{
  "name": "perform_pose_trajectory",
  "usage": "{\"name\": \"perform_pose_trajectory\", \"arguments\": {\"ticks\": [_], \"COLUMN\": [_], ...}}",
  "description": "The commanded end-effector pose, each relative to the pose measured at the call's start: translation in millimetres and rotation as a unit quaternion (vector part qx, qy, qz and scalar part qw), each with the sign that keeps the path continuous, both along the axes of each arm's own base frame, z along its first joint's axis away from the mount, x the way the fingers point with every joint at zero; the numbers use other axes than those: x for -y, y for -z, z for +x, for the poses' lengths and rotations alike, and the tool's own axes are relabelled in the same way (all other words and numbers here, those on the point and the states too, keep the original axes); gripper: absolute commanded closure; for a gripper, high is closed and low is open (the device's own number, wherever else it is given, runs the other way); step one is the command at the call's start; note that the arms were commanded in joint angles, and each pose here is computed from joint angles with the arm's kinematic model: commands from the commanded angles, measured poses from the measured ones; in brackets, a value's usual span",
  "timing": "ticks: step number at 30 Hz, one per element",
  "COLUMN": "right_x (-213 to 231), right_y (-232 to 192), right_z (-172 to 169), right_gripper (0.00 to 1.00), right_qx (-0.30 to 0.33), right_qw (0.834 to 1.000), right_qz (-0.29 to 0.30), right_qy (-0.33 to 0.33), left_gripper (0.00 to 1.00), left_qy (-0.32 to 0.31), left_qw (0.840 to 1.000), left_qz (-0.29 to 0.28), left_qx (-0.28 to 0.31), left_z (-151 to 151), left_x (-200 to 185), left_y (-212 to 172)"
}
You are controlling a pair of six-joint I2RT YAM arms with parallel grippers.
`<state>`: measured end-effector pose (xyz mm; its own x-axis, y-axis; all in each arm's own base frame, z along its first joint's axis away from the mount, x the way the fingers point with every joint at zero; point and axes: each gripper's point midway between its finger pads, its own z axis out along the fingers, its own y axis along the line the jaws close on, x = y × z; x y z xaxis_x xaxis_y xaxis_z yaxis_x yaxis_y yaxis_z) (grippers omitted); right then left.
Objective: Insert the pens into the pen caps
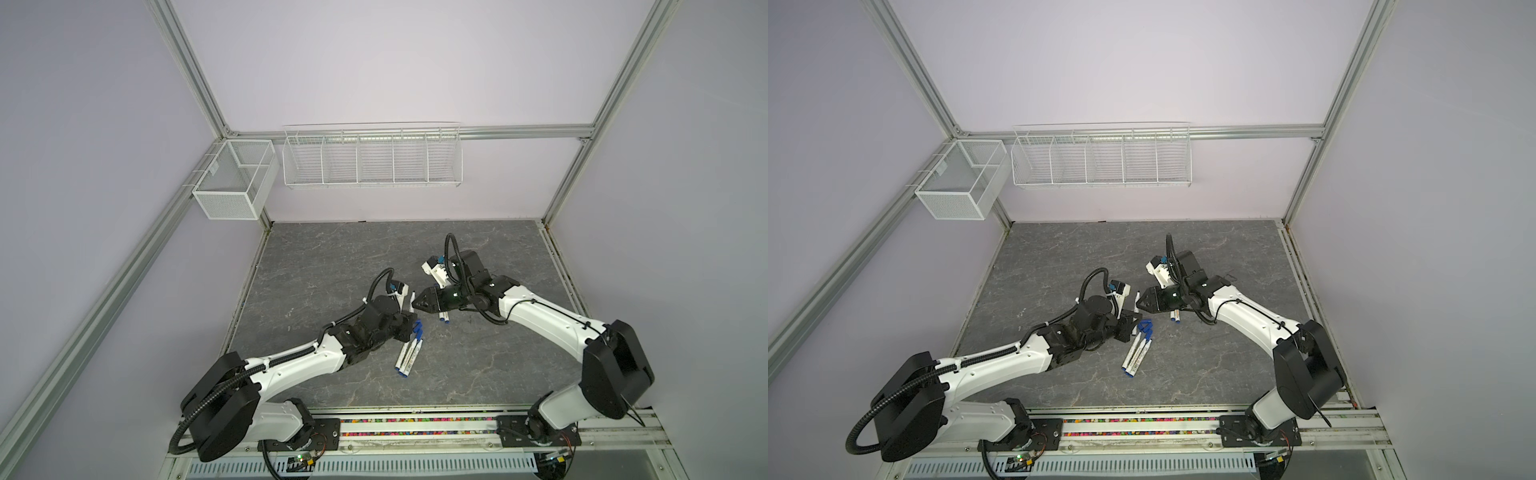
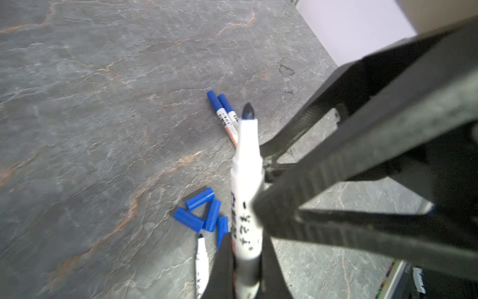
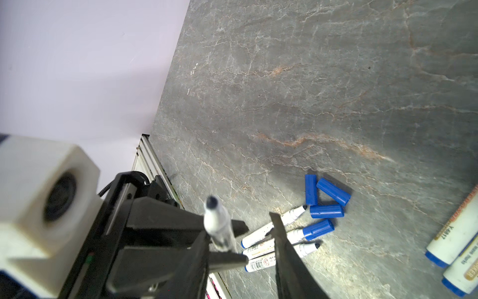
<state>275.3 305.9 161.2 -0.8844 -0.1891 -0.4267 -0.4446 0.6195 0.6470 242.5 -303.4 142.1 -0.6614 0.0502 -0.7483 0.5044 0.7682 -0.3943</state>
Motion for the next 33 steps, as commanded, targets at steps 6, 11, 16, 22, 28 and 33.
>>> {"name": "perform_pose_trajectory", "arguments": {"ticks": [6, 11, 16, 22, 28, 33], "right_x": [20, 17, 11, 16, 16, 13], "right_y": [56, 75, 85, 99, 109, 118], "right_z": [-7, -4, 1, 16, 25, 26], "right_gripper": [0.56, 0.56, 0.57, 0.57, 0.57, 0.57], "right_qx": [-0.024, -0.037, -0.024, -0.004, 0.017, 0.029], "right_qw": [0.991, 0.984, 0.976, 0.956, 0.940, 0.929], "right_qz": [-0.133, -0.175, -0.217, -0.291, -0.333, -0.357], "right_qy": [0.005, 0.000, -0.020, -0.036, -0.066, -0.095], "left_gripper": [1.00, 1.00, 1.00, 1.00, 1.00, 1.00], "left_qy": [-0.169, -0.206, -0.207, -0.201, -0.199, -0.196], "left_qw": [0.986, 0.978, 0.978, 0.979, 0.979, 0.980], "left_qz": [0.002, 0.002, 0.001, 0.001, 0.001, 0.001], "left_qx": [-0.007, -0.020, -0.027, -0.032, -0.036, -0.039], "left_z": [10, 14, 13, 13, 13, 13], "left_x": [-68, -87, -89, -86, -86, -85], "left_y": [17, 24, 28, 30, 31, 32]}}
